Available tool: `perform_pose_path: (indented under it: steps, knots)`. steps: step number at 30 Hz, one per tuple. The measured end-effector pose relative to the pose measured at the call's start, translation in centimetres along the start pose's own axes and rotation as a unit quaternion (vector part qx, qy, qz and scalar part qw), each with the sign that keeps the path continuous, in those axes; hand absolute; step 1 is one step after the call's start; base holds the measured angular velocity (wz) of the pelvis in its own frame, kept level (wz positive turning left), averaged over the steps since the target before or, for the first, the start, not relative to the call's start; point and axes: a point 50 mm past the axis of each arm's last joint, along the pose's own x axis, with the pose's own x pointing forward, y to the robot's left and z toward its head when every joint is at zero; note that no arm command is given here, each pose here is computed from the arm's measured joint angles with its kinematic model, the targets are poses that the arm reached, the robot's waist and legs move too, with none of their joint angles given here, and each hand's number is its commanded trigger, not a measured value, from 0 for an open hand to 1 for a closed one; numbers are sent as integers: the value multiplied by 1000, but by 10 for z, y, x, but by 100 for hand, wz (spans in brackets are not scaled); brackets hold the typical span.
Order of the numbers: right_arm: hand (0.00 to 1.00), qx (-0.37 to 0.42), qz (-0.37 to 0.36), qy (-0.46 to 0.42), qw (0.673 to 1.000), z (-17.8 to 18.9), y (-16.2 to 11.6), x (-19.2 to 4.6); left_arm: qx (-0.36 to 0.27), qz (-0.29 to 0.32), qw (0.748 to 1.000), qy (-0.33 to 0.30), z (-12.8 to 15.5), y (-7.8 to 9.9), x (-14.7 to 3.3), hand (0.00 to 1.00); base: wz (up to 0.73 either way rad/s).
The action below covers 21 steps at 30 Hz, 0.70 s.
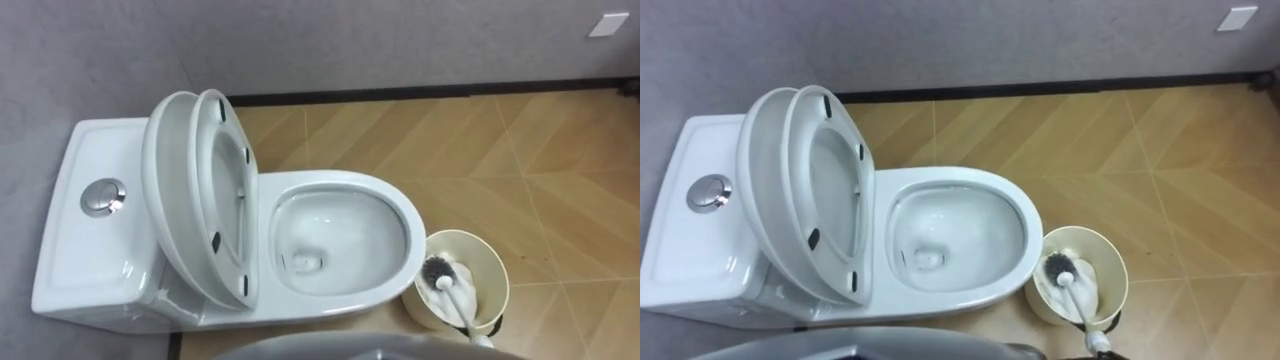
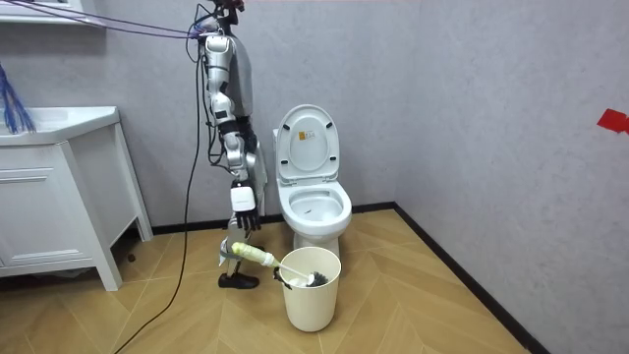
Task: Brush toilet
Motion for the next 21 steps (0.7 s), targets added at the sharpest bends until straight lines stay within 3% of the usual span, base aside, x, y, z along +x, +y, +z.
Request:
perform_pose_path:
  steps: [10, 21]
  knots:
    - [0, -81, -53, -140, 985, 56, 4, -9, 17, 8, 999, -41, 10, -2, -1, 0, 0]
    - [0, -79, -129, -183, 971, 74, -2, -13, 23, 28, 996, -78, 22, 5, -1, 0, 7]
